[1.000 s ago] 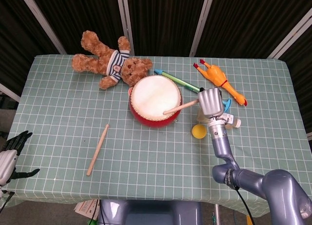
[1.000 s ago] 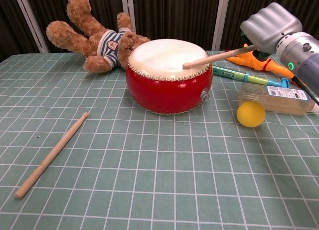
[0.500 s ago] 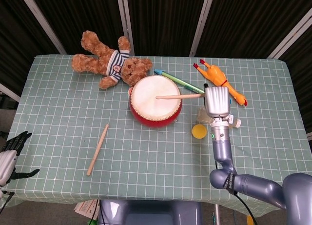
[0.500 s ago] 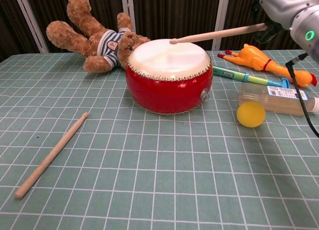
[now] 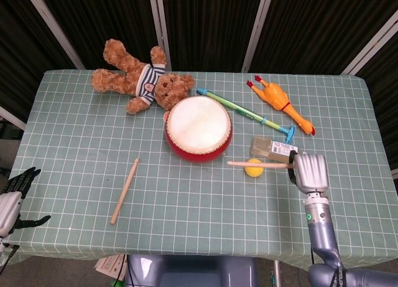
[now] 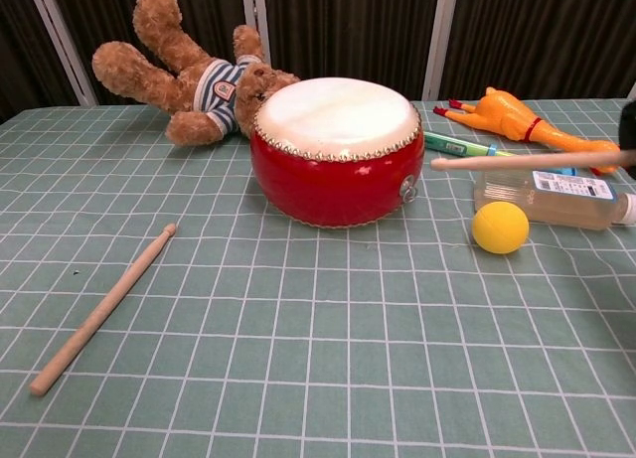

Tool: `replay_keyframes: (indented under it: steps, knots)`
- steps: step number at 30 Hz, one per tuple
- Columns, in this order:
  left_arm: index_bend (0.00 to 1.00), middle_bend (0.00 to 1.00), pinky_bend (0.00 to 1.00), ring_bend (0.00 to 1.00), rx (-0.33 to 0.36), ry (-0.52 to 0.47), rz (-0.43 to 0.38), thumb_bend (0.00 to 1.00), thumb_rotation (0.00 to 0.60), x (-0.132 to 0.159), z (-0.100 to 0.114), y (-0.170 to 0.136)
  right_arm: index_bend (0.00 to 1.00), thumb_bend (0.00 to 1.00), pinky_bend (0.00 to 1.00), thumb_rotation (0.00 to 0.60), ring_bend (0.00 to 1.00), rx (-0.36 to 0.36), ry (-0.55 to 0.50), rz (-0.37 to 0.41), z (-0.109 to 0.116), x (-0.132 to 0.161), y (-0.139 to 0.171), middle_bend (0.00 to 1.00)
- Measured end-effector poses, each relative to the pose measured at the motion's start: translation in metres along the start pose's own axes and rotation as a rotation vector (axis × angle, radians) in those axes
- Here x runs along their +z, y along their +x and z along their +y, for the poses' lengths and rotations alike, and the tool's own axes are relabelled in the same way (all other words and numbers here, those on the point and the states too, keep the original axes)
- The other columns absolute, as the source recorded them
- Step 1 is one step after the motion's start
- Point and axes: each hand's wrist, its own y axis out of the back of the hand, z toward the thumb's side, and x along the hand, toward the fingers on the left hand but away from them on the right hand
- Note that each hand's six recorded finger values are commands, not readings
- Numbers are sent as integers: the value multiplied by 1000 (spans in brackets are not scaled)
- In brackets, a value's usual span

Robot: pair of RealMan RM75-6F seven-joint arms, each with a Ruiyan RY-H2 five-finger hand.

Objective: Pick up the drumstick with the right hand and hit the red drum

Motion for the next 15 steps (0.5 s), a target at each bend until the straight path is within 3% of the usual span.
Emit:
replay_keyframes:
  steps: [6, 15]
  knots:
    - [0, 0, 0, 0, 22, 17, -14, 15, 600, 2, 2, -1, 938, 578, 1000, 600, 1000, 81, 5, -7, -27, -12, 26, 1000]
    - [0, 0, 0, 0, 52, 32, -30, 15, 600, 4, 3, -3, 843, 578, 1000, 600, 1000, 145, -8, 13, -55, -3, 44, 1000]
